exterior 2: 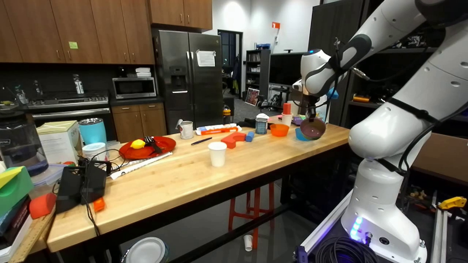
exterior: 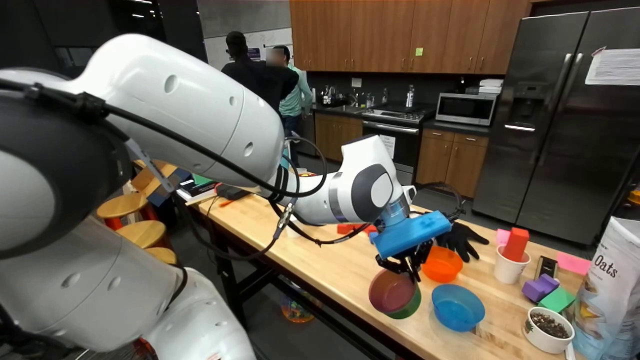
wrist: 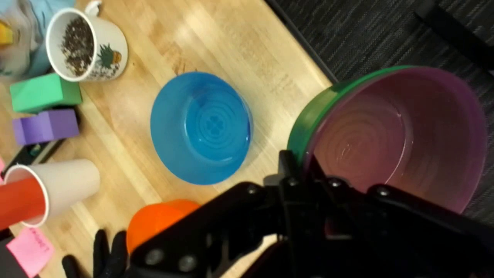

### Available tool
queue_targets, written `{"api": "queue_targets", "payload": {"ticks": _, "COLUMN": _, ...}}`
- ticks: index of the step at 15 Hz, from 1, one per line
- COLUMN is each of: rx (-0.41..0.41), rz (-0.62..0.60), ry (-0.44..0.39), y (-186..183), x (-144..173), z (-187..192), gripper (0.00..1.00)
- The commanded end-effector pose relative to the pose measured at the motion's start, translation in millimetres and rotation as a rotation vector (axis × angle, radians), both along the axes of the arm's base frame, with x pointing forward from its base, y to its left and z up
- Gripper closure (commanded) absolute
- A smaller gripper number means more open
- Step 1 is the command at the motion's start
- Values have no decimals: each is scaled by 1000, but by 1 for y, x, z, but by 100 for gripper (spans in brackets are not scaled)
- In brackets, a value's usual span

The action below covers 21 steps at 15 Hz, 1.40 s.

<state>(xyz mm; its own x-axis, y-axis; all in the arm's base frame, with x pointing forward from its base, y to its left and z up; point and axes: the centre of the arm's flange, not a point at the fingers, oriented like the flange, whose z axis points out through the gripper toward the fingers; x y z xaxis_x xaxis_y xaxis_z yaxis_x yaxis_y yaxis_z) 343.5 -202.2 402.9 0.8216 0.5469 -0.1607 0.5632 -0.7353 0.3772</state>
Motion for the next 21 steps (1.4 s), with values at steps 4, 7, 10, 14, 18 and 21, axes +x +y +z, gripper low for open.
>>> {"api": "queue_targets", "payload": {"ticks": 4, "rx": -81, "rz": -194, "ry": 1, "y": -34, "x": -43, "z": 20, "gripper": 98}}
{"api": "queue_targets", "payload": {"ticks": 7, "rx": -63, "rz": -187, "ry": 8, "y": -36, "x": -38, "z": 15, "gripper": 94}}
{"api": "queue_targets", "payload": {"ticks": 10, "rx": -64, "rz": -200, "ry": 3, "y": -37, "x": -40, "z": 18, "gripper": 94}}
{"api": "queue_targets", "payload": {"ticks": 14, "rx": -54, "rz": -281, "ry": -39, "y": -39, "x": -33, "z": 14, "gripper": 98}}
{"api": "queue_targets", "payload": {"ticks": 18, "rx": -59, "rz": -418, "ry": -139, "y": -74, "x": -35, "z": 31, "gripper": 98}}
{"api": "queue_targets", "payload": {"ticks": 21, "rx": -93, "rz": -513, "ry": -186, "y": -104, "x": -45, "z": 50, "gripper": 98}}
